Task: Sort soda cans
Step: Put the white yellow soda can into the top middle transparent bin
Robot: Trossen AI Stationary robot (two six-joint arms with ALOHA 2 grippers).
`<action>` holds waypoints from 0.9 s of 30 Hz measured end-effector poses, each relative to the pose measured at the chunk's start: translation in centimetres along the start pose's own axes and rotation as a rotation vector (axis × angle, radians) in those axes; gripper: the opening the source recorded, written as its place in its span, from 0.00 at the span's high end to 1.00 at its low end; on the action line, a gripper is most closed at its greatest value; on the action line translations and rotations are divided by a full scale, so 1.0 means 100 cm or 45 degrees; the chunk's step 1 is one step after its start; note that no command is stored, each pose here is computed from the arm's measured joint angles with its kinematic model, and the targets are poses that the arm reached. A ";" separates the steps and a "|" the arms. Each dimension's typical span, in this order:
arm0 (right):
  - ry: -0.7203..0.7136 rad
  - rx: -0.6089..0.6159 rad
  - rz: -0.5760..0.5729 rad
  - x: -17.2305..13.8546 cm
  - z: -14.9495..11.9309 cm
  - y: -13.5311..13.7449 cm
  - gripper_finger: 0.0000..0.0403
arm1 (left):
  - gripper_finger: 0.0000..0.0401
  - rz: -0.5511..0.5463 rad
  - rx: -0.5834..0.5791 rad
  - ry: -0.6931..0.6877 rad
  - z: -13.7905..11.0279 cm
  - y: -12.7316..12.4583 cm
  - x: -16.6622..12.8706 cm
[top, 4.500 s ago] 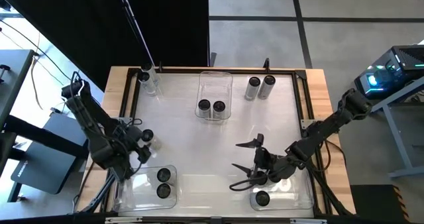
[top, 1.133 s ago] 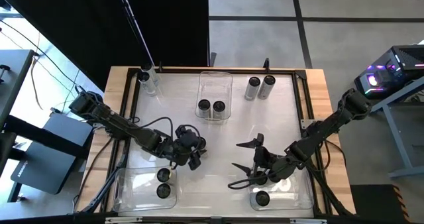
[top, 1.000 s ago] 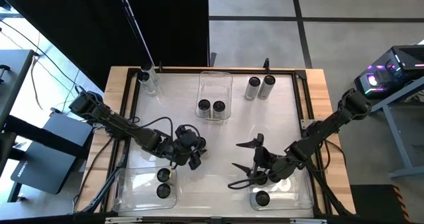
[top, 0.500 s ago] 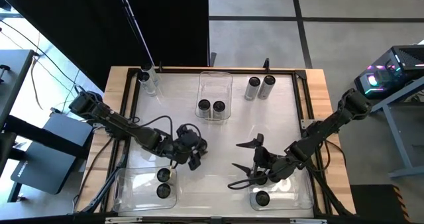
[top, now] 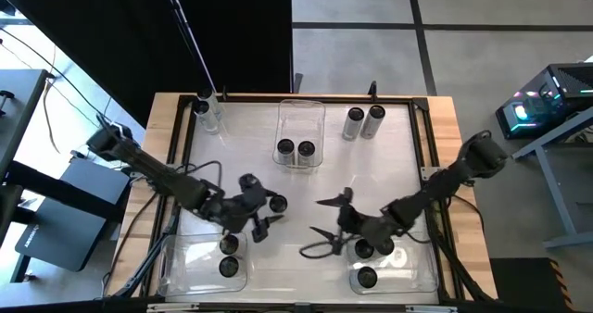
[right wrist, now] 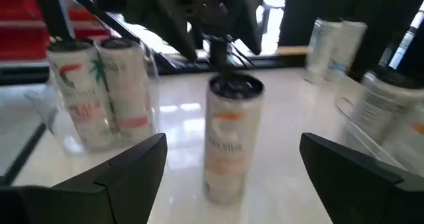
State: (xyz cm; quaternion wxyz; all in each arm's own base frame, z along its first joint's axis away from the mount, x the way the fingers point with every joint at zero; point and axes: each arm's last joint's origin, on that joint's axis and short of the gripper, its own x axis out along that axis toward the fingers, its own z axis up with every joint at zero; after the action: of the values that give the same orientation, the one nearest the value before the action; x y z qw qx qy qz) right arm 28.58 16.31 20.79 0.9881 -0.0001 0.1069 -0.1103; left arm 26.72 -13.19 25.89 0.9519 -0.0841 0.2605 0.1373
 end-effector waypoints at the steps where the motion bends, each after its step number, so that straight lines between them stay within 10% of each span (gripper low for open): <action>1: -0.022 0.006 0.019 0.007 -0.001 -0.001 0.15 | 0.20 0.013 0.003 -0.020 0.002 0.001 -0.007; 7: -0.086 0.015 0.170 0.060 0.019 -0.004 0.15 | 0.20 0.140 0.006 -0.022 -0.007 0.008 -0.041; 12: 0.099 -0.127 0.007 0.097 0.041 0.004 0.15 | 0.20 0.263 -0.037 -0.015 -0.032 0.004 -0.057; 27: 0.346 -0.084 -0.044 0.126 0.044 0.007 0.15 | 0.20 0.342 -0.081 -0.072 -0.088 -0.033 -0.037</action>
State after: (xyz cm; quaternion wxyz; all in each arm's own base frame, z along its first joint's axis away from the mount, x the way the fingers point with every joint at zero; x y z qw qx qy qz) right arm 41.64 14.16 22.39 0.9619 -0.0196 0.2432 -0.1229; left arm 20.52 -19.20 20.59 0.9288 -0.0747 0.2381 0.2740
